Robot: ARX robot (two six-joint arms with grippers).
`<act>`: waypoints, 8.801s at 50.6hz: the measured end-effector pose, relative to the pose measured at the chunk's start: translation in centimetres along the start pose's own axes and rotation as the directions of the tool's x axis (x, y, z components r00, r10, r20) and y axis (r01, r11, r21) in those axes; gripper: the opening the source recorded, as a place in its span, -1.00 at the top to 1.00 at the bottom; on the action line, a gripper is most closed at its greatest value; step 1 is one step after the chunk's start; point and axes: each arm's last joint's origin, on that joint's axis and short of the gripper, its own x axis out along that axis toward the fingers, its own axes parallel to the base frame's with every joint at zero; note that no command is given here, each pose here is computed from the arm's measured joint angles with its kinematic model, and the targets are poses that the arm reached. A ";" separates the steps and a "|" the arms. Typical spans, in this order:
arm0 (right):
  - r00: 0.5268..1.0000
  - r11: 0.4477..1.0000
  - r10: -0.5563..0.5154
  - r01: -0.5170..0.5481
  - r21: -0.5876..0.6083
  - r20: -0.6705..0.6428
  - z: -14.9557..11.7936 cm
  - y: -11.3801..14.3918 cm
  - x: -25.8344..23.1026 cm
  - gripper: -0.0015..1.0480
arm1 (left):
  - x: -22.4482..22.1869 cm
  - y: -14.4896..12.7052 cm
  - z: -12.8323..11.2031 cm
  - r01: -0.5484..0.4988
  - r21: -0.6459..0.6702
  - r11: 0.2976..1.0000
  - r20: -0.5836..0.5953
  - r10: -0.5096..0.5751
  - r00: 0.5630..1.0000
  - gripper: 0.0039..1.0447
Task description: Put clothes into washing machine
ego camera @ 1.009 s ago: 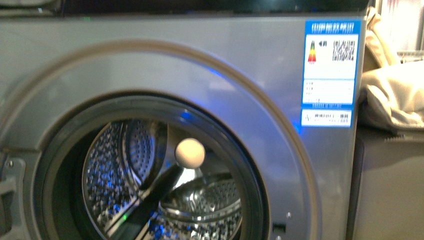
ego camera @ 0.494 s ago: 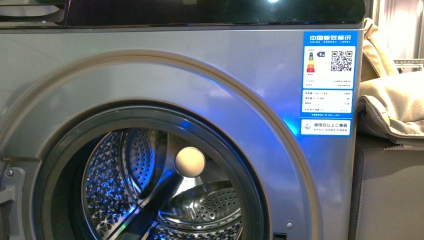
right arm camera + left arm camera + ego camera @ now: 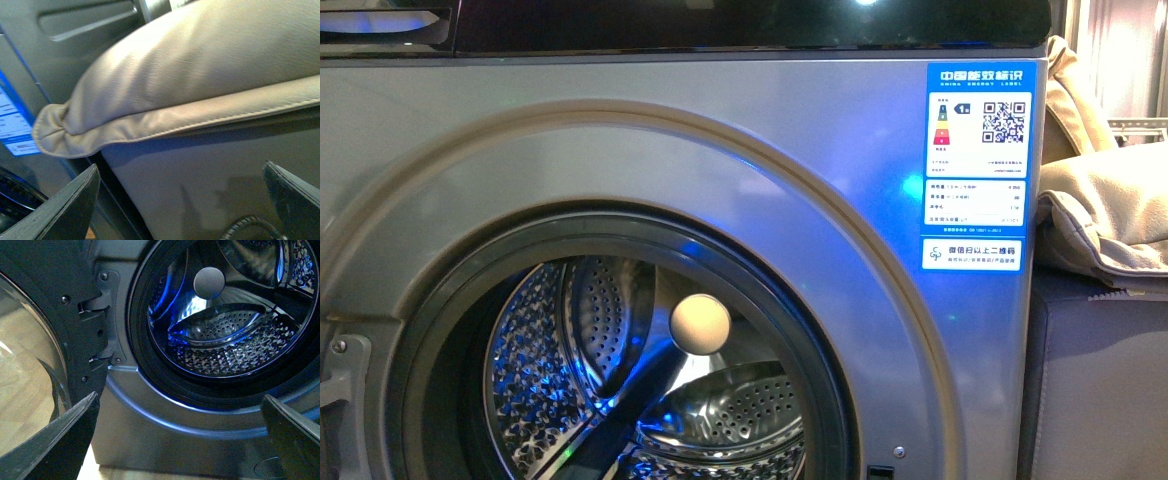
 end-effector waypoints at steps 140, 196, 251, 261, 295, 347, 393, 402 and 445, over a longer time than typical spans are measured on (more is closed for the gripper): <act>0.461 0.851 -0.222 0.522 0.060 -0.859 -43.7 -25.1 -1.7 -0.85 | 0.0 0.0 0.0 0.000 0.000 1.000 0.000 0.000 1.000 -0.88; 0.510 0.823 -0.323 0.568 0.029 -0.797 -41.0 -25.7 -1.5 0.62 | 0.0 0.0 0.0 0.000 0.000 1.000 0.000 0.000 1.000 -0.88; 0.948 0.890 -0.312 0.316 -0.330 0.065 -2.9 -13.2 -0.6 0.77 | 0.0 0.0 0.0 0.000 0.000 1.000 0.000 0.000 1.000 -0.88; 0.955 0.882 -0.215 0.279 -0.379 0.204 3.6 -9.6 -1.3 0.77 | 0.0 0.0 0.0 0.000 0.000 1.000 0.000 0.000 1.000 -0.88; 0.875 0.901 0.241 -0.041 -0.432 0.420 20.8 10.9 1.3 0.77 | 0.0 0.0 0.0 0.000 0.000 1.000 0.000 0.000 1.000 -0.88; 0.834 0.880 0.426 -0.291 -0.375 0.351 20.6 21.4 2.2 0.77 | 0.0 0.0 0.0 0.000 0.000 1.000 0.000 0.000 1.000 -0.88; 0.834 0.880 0.426 -0.291 -0.375 0.351 20.6 21.4 2.2 0.77 | 3.3 2.0 12.0 0.105 -0.008 0.994 0.205 -0.101 0.974 -0.88; 0.834 0.880 0.426 -0.291 -0.375 0.351 20.6 21.4 2.2 0.77 | 6.1 1.7 17.5 0.182 0.076 0.980 0.273 -0.196 0.942 -0.88; 0.834 0.880 0.425 -0.290 -0.375 0.352 20.6 21.4 2.2 0.77 | 10.6 -8.9 26.4 0.785 0.280 0.553 0.324 -0.824 0.464 -0.88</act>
